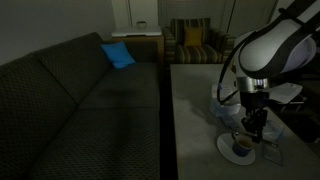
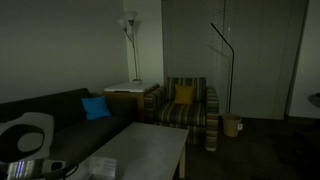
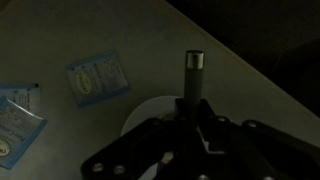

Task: Take the blue cup and place it on the white plate then take the spoon and put it in the blue cup then remove the spoon from the blue cup and place it on the table

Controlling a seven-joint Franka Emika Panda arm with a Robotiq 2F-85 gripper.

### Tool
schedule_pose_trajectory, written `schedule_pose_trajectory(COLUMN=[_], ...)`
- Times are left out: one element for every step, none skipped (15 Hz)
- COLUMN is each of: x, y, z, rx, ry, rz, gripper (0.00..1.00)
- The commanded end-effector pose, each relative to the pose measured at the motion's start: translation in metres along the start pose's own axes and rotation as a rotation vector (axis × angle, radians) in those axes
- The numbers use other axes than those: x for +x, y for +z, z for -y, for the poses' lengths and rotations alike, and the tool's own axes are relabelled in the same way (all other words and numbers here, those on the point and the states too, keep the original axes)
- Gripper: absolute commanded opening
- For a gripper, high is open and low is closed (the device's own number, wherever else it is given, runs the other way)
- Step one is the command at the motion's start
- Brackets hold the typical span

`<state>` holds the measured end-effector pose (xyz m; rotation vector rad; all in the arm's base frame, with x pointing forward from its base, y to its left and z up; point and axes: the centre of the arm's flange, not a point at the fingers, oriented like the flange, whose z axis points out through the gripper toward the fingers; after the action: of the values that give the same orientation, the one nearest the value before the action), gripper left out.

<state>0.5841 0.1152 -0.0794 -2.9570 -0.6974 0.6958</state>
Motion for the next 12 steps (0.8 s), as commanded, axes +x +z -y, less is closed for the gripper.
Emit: schedule_pose_trajectory(x=[0.006,0.004,0.002,0.000,-0.003,-0.005,-0.007,-0.010,-0.011,-0.013,-0.015,-0.017], y=[0.014,0.017,0.020,0.020,0.018,0.016,0.014,0.012,0.010,0.008,0.005,0.002], z=[-0.008,-0.009,-0.010,-0.010,-0.011,-0.012,-0.012,-0.011,-0.010,-0.008,-0.005,-0.004], rx=[-0.012,-0.011,-0.009,-0.007,-0.006,-0.007,-0.005,-0.006,-0.009,-0.008,-0.010,-0.010], ry=[-0.003,0.007,0.010,0.015,0.019,0.025,0.026,0.025,0.026,0.020,0.018,0.020], rz=[0.022,0.036,0.046,0.052,0.056,0.055,0.054,0.044,0.036,0.024,0.020,0.018], gripper=[0.04,0.04,0.04,0.04,0.04,0.04,0.04,0.04,0.04,0.04,0.04,0.04])
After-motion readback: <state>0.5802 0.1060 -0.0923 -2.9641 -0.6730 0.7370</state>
